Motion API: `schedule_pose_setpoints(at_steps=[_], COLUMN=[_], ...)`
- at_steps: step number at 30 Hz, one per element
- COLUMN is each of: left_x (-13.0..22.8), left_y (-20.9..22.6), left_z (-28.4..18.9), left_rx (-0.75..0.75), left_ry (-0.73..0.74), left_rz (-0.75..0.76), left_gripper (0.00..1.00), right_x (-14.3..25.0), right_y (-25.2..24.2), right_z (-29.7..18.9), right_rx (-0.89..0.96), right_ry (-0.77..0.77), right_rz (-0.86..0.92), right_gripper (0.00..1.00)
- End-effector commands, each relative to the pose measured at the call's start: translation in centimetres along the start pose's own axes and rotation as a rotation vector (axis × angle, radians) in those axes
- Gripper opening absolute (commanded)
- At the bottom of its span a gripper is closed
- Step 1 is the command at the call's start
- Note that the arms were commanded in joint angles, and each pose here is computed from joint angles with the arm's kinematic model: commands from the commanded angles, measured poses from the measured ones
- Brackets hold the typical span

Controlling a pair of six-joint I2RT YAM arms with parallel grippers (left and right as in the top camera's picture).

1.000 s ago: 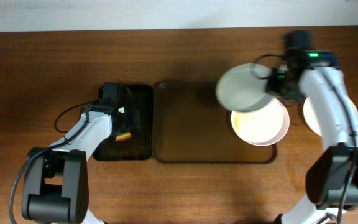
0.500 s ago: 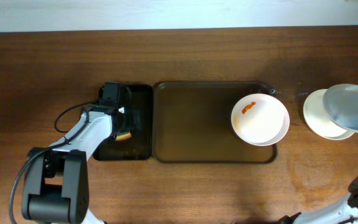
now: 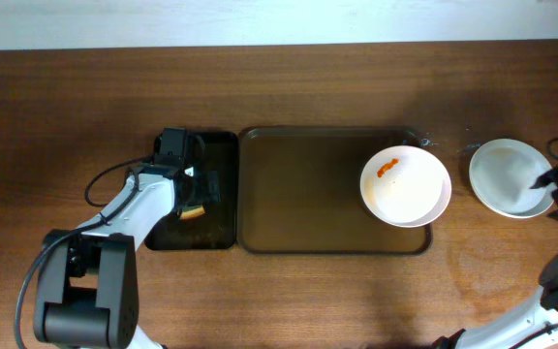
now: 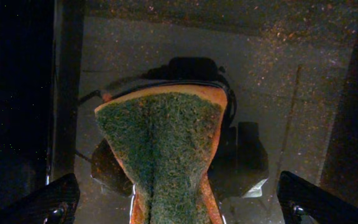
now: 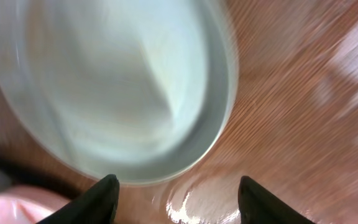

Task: Clean dirty plates on tray and stack at the side
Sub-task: 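Carry the plate with right gripper onto the stack at the right side, then move right gripper back and pinch the rim of the last dirty plate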

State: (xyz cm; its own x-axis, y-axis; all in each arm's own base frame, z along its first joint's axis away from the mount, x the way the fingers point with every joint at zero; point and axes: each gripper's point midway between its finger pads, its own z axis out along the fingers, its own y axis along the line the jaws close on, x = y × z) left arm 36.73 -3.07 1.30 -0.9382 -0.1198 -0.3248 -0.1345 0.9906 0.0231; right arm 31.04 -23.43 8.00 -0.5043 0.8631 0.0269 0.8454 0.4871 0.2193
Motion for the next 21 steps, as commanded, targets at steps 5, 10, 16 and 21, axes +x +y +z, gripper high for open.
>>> schedule_pose_setpoints(at_steps=[5, 10, 16, 21], left_x=[0.2, 0.2, 0.2, 0.2], left_y=[-0.1, -0.1, -0.1, -0.1], left_z=[0.2, 0.2, 0.2, 0.2], left_rx=[0.005, 0.005, 0.005, 0.005], left_ry=[0.009, 0.009, 0.009, 0.009], left_rz=[0.003, 0.003, 0.003, 0.003], left_gripper=[1.00, 1.00, 1.00, 1.00], right_x=[9.1, 12.8, 15.1, 15.2], right_y=[4.7, 6.7, 6.9, 6.3], right_z=[-1.5, 2.5, 5.1, 6.1], right_rx=[0.113, 0.215, 0.256, 0.266], right_ry=[0.160, 0.173, 0.186, 0.184], right_rz=[-0.275, -0.416, -0.520, -0.521], right_gripper=[0.52, 0.48, 0.48, 0.47])
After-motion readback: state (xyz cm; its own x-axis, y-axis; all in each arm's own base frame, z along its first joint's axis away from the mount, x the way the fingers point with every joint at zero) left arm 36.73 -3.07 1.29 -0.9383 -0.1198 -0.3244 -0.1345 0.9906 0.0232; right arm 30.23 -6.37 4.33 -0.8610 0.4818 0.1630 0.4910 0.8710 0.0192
